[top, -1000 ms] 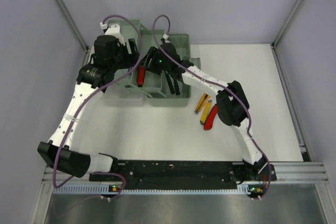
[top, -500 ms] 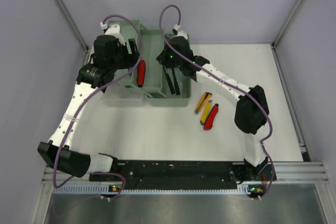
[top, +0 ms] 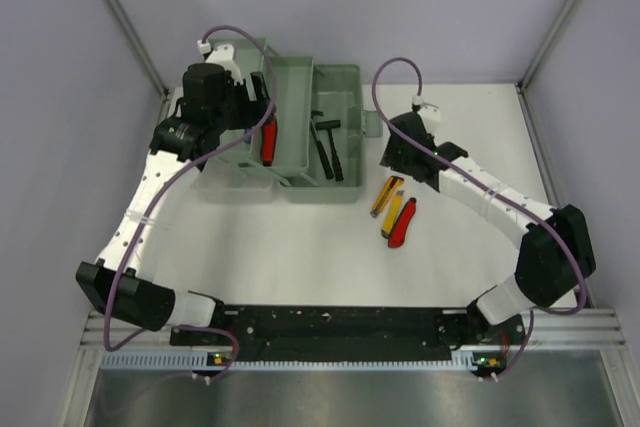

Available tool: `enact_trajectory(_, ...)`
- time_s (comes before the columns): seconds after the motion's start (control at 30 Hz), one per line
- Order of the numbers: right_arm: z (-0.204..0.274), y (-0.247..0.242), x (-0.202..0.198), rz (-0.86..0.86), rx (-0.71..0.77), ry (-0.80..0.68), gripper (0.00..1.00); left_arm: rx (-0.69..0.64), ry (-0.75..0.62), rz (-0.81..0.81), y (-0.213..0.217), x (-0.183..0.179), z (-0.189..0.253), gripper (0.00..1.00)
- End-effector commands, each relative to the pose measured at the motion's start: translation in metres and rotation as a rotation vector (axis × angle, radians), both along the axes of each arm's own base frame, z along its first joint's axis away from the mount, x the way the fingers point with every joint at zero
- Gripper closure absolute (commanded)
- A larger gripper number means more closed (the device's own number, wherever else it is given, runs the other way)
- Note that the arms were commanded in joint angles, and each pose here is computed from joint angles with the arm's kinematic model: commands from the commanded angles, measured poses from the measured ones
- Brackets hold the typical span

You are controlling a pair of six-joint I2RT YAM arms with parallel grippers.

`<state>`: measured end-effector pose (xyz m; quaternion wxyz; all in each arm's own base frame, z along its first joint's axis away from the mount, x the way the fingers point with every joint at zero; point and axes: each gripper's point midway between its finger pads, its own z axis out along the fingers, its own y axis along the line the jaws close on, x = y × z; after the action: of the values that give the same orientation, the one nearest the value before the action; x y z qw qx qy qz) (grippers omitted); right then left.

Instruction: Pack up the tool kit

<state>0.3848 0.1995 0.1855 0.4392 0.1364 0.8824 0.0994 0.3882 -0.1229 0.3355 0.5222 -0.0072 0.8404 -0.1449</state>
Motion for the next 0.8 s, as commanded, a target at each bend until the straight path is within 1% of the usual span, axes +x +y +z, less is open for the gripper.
enact_trajectory(0.0, -0.028, -0.049, -0.037, -0.106, -0.054, 0.108, 0.51, -0.042, -0.06, -0.045, -0.009, 0.006, 0.024, 0.15)
enact_trajectory(0.13, -0.065, -0.061, -0.06, -0.093, -0.083, 0.233, 0.55, -0.04, -0.058, -0.044, -0.01, 0.008, 0.023, 0.12)
enact_trajectory(0.27, -0.098, -0.062, -0.078, -0.078, -0.084, 0.351, 0.59, -0.055, -0.061, -0.042, -0.011, 0.01, 0.024, 0.12)
enact_trajectory(0.4, -0.124, -0.056, -0.087, -0.06, -0.072, 0.447, 0.59, -0.072, -0.062, -0.063, -0.016, 0.011, 0.025, 0.12)
enact_trajectory(0.57, -0.145, -0.051, -0.089, -0.038, -0.082, 0.52, 0.55, -0.062, -0.051, -0.059, -0.015, 0.009, 0.02, 0.12)
enact_trajectory(0.77, -0.161, -0.057, -0.1, -0.065, -0.087, 0.571, 0.57, -0.057, -0.051, -0.053, -0.013, 0.009, 0.019, 0.12)
